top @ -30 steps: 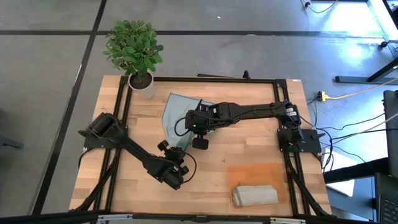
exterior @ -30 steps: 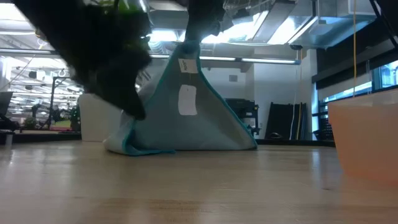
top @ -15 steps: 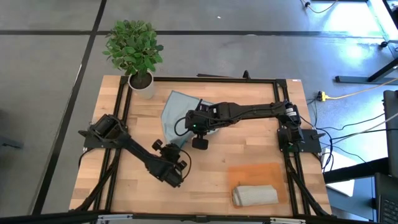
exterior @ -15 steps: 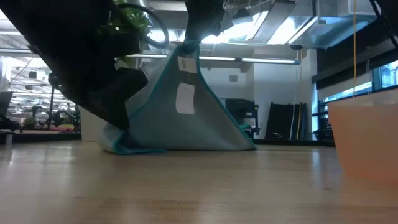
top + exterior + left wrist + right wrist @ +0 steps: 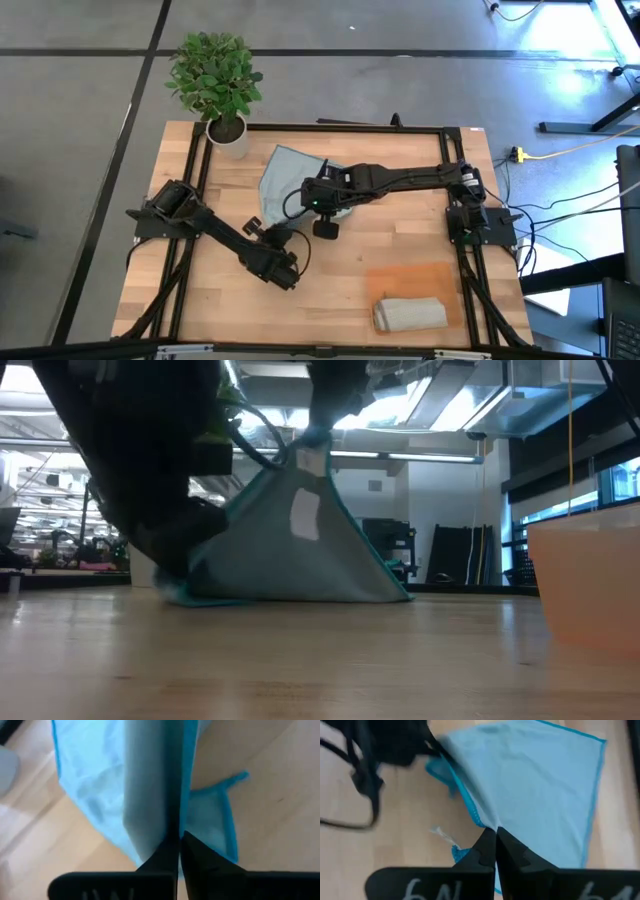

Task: Roll microfiber towels into tight, uniform cylinder then place into a basket
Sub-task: Roll the light blue microfiber towel

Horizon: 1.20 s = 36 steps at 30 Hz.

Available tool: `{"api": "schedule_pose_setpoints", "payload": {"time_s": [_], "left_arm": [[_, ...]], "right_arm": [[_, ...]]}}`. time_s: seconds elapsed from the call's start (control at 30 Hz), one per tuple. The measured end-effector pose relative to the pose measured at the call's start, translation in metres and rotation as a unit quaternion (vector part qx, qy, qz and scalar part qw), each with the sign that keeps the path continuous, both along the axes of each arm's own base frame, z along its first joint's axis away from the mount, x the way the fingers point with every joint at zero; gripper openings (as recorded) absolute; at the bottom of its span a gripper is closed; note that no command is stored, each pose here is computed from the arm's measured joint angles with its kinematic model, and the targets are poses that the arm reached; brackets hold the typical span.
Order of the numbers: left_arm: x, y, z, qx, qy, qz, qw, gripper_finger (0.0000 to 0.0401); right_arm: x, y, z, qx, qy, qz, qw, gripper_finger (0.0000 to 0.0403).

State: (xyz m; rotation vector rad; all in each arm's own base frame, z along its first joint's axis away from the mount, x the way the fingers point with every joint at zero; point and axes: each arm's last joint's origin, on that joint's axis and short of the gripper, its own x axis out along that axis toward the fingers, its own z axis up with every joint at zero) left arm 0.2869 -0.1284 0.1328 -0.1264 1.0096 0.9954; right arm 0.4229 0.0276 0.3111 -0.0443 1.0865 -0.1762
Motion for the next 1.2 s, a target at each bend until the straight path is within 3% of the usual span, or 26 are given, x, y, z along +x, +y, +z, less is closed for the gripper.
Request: {"api": "schedule_pose_setpoints", "payload": {"time_s": [0.23, 0.53, 0.67, 0.93, 1.2], "left_arm": [[-0.022, 0.001, 0.04, -0.003, 0.021, -0.014, 1.0, 0.0], [-0.05, 0.022, 0.113, -0.09, -0.014, -0.069, 0.993, 0.0], [-0.058, 0.037, 0.133, -0.101, -0.029, -0.085, 0.991, 0.0], [-0.053, 0.064, 0.162, -0.071, -0.023, -0.108, 0.991, 0.0], [-0.045, 0.11, 0.212, -0.019, -0.007, -0.112, 0.994, 0.0]], "right_arm": [[-0.02, -0.003, 0.021, -0.014, 0.005, -0.008, 1.0, 0.0003], [-0.039, -0.005, 0.039, -0.024, 0.017, 0.006, 1.0, 0.0003], [-0.046, -0.006, 0.044, -0.043, 0.026, 0.008, 0.999, 0.0003], [-0.054, -0.021, 0.053, -0.088, 0.028, -0.014, 0.996, 0.0003], [-0.074, -0.057, 0.071, -0.112, 0.027, -0.062, 0.991, 0.0003]]}}
